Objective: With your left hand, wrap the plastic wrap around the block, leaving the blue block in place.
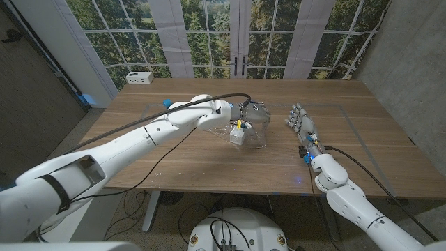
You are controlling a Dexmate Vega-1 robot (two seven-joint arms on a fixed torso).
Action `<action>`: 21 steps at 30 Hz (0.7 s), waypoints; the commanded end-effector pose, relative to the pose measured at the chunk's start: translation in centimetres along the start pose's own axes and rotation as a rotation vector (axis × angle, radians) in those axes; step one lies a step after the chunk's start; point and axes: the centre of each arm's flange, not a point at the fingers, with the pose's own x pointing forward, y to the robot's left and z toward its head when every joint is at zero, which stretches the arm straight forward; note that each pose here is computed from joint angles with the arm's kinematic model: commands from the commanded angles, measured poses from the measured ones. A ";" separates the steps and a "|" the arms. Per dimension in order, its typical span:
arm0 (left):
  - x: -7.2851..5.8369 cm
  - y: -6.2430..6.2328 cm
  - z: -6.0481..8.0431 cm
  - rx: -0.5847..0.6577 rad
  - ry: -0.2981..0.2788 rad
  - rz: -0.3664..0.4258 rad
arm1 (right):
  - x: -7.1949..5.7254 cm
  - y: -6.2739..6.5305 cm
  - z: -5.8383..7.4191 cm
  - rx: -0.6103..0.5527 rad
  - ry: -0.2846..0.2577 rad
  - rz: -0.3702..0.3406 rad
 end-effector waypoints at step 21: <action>2.4 -3.1 3.8 0.130 -0.006 0.040 | -0.3 -1.1 -0.8 0.010 0.015 -0.013</action>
